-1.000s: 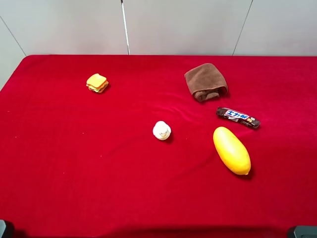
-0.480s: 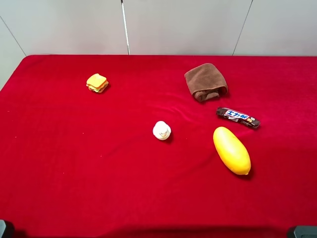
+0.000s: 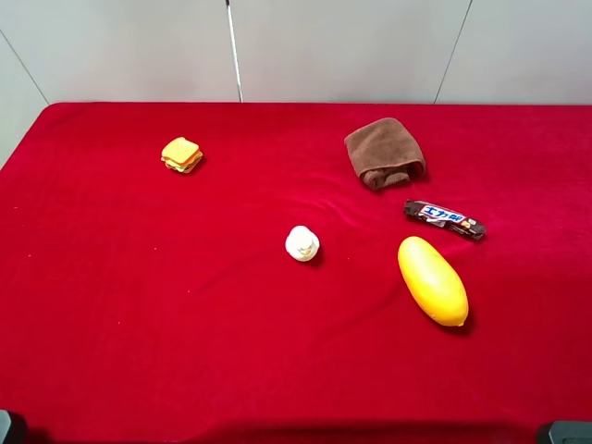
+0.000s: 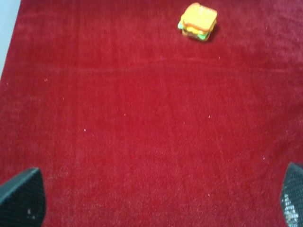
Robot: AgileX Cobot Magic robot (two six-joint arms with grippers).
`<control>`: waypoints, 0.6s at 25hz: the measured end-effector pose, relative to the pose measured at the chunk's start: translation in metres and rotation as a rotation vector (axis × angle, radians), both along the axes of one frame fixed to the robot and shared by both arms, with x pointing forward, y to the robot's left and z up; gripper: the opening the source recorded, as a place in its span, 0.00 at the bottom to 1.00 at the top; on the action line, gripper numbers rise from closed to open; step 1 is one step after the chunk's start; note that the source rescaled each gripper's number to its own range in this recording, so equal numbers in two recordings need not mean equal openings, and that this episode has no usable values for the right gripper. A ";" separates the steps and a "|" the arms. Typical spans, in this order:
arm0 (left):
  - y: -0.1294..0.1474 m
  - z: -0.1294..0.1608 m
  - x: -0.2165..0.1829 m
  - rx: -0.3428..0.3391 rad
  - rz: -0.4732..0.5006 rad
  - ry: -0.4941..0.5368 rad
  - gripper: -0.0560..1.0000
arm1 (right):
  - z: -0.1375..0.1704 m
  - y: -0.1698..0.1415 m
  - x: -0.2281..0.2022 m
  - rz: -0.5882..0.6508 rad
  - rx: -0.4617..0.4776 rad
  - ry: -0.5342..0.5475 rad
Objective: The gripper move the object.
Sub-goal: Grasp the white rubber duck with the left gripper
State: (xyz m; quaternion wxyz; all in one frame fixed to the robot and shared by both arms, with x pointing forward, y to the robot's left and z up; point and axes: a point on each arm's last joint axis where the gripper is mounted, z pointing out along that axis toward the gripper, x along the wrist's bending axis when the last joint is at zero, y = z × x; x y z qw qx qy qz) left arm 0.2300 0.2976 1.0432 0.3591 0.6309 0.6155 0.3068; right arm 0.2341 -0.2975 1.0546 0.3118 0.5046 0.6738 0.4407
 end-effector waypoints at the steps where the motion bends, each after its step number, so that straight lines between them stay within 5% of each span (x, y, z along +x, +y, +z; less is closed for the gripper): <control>1: 0.000 0.002 0.001 0.000 0.000 0.004 1.00 | 0.000 0.000 0.000 0.000 0.000 0.000; 15: -0.002 0.026 0.062 0.097 -0.073 0.211 1.00 | 0.000 0.000 0.000 0.000 0.000 0.000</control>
